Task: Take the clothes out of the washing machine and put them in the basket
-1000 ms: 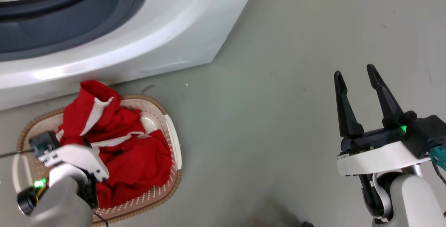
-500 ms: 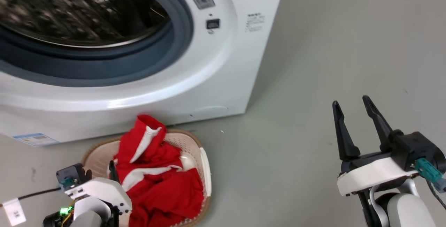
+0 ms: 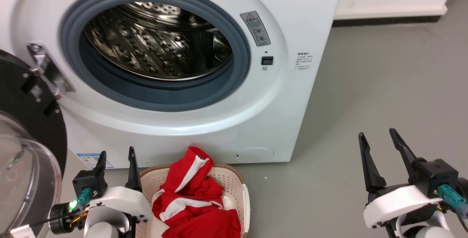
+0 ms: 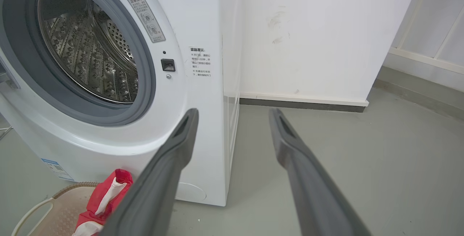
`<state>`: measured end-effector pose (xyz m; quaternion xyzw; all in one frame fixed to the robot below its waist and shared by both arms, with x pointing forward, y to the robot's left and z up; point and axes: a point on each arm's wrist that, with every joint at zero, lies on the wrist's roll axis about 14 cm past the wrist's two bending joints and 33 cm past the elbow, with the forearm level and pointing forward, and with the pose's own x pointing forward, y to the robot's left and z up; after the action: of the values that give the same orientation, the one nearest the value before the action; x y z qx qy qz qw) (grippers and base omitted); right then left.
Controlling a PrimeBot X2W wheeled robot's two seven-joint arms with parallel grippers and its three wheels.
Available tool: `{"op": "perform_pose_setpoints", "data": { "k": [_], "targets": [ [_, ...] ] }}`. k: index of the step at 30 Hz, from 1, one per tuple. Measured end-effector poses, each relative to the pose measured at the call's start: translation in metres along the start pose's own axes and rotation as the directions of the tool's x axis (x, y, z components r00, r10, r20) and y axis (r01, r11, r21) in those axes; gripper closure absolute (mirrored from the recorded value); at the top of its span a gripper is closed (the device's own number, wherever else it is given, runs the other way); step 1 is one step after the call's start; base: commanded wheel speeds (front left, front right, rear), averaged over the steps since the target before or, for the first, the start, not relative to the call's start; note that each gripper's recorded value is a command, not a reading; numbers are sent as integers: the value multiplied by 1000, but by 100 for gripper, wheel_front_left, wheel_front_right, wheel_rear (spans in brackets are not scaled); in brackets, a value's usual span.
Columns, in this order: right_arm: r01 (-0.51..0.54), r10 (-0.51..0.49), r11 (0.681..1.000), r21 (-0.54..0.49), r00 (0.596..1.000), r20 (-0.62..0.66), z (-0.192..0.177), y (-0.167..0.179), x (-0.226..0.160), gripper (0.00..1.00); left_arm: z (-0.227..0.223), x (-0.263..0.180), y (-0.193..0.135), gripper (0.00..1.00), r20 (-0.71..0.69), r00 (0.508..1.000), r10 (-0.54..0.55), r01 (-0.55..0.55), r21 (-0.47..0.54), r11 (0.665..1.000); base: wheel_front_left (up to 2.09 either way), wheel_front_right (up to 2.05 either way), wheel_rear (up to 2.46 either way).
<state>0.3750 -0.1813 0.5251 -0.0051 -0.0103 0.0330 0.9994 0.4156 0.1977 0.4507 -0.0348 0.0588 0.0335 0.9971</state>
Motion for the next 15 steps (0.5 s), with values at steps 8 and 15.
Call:
{"op": "perform_pose_setpoints", "data": {
  "k": [8, 15],
  "targets": [
    [-6, 7, 1000, -15, 1000, 20, 10, 3, -12, 0, 61, -29, -13, 0, 205, 977, -59, 41, 90, 995, 0, 0, 0],
    [-5, 6, 1000, -18, 999, 47, 19, 3, -17, 0, 95, -47, -31, 0, 298, 948, -112, 84, 104, 991, 0, 0, 0]
  ]
}}
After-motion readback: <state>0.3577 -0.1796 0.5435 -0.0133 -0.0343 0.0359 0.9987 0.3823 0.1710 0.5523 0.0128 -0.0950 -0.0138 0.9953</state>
